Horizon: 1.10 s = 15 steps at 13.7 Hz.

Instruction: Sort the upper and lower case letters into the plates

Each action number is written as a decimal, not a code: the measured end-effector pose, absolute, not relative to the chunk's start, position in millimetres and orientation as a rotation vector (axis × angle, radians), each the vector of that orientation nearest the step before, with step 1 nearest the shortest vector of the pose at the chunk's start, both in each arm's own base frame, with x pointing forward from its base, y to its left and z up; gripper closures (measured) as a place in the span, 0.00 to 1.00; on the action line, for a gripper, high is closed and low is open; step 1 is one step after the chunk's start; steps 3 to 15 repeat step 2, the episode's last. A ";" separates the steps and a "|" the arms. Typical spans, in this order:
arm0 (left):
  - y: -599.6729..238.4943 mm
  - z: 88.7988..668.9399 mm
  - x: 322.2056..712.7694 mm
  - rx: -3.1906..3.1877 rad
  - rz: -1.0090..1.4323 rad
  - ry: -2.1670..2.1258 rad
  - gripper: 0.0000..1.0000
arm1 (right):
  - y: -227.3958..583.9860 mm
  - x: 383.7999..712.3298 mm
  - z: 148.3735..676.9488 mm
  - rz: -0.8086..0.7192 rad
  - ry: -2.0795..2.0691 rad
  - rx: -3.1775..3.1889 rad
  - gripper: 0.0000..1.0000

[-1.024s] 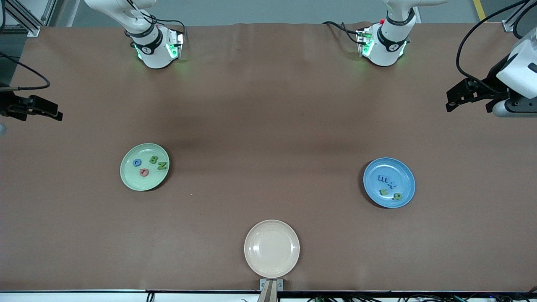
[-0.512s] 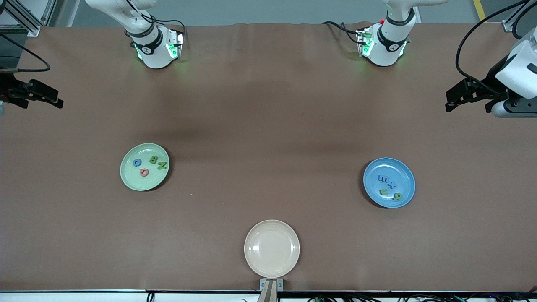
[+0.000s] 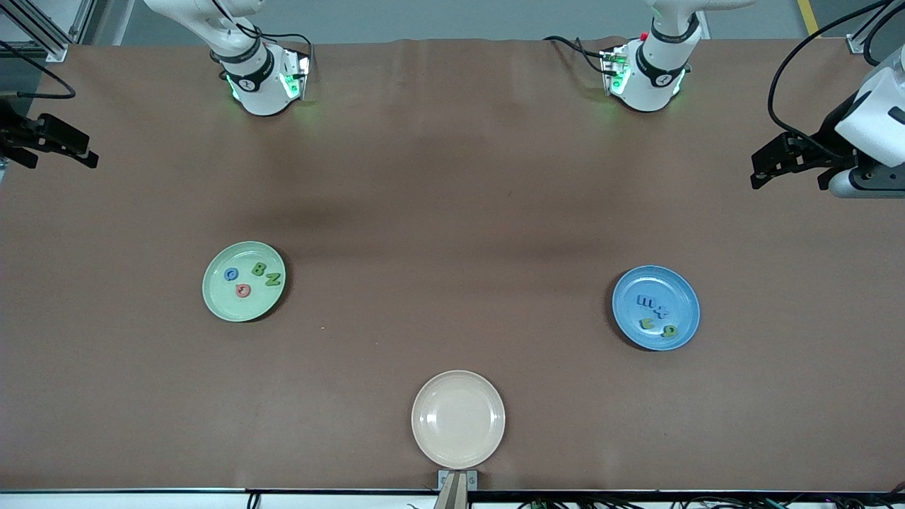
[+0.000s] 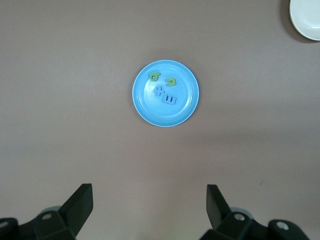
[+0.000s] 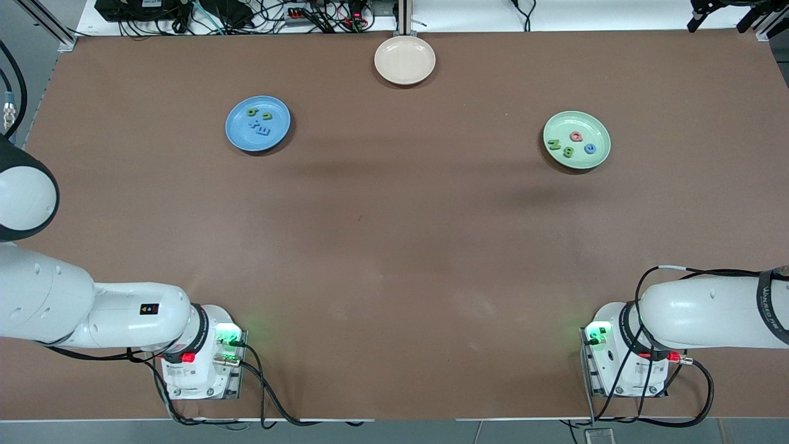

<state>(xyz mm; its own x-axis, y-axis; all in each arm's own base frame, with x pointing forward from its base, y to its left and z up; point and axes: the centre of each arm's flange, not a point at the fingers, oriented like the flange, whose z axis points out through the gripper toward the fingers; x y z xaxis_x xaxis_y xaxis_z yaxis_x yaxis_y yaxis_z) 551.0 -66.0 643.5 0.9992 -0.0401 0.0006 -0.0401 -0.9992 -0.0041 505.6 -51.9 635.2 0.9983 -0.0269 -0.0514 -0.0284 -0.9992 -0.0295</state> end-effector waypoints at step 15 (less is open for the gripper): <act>-65.9 643.6 551.0 -3.137 -0.002 0.062 0.00 | -49.8 501.3 640.6 0.071 0.037 -3.111 0.00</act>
